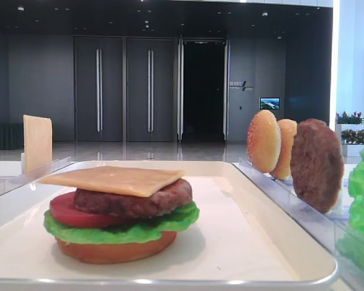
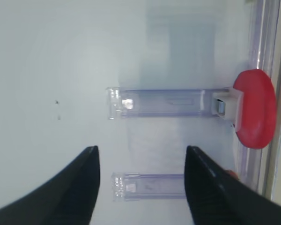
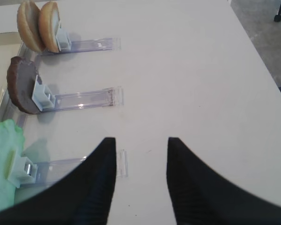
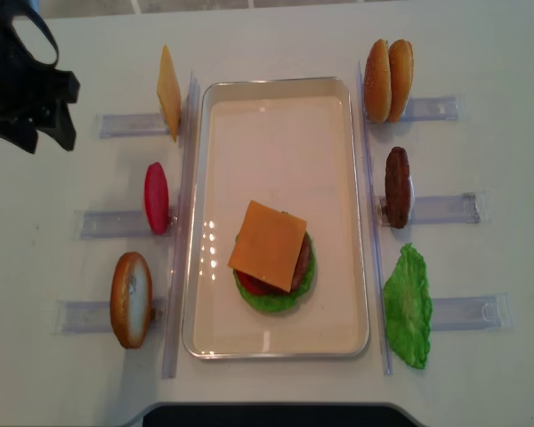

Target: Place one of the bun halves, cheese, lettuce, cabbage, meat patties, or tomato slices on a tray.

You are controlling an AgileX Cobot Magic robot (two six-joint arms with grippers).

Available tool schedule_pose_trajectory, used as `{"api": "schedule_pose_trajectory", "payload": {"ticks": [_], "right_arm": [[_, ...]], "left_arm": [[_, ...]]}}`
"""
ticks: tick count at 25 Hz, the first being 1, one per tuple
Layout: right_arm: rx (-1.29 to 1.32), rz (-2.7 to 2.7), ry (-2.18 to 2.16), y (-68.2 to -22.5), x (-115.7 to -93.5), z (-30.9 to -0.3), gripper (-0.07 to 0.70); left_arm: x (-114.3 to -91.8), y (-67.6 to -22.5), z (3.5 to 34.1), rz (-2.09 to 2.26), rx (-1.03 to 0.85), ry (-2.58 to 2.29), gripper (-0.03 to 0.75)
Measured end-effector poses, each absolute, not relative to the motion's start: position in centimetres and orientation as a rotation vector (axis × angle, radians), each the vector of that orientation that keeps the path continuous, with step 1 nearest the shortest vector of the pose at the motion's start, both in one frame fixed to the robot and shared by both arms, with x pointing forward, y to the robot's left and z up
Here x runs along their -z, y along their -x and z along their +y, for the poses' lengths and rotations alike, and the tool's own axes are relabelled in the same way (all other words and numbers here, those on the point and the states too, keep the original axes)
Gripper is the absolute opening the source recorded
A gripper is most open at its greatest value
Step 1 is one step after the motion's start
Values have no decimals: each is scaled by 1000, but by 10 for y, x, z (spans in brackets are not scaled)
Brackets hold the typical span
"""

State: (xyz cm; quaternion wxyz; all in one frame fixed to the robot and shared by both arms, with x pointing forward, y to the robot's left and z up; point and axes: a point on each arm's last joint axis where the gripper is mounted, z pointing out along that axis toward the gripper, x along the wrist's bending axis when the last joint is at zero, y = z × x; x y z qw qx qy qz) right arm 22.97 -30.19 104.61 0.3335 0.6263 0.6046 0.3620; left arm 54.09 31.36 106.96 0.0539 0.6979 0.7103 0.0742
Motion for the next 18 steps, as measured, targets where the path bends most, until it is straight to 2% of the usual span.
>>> {"api": "schedule_pose_trajectory", "payload": {"ticks": [3,6,10,13,16,18], "right_arm": [[-945,1579,-1635,-230,-1046,-302,284],[-945,1579,-1635,-230,-1046,-302,284],[-945,1579,-1635,-230,-1046,-302,284],[-945,1579,-1635,-230,-1046,-302,284],[-945,1579,-1635,-230,-1046,-302,284],[-945,1579,-1635,-230,-1046,-302,284]], "left_arm": [[-1086,-528,319,2144,-316,-2104,433],[-1093,-507,319,2132,-348,-2096,430],[-1095,-464,317,2121,-369,-2086,429],[-1104,-421,315,2073,-453,-2046,413],[-1105,-378,314,2018,-535,-2008,383],[-1097,-353,312,1994,-572,-1984,368]]}}
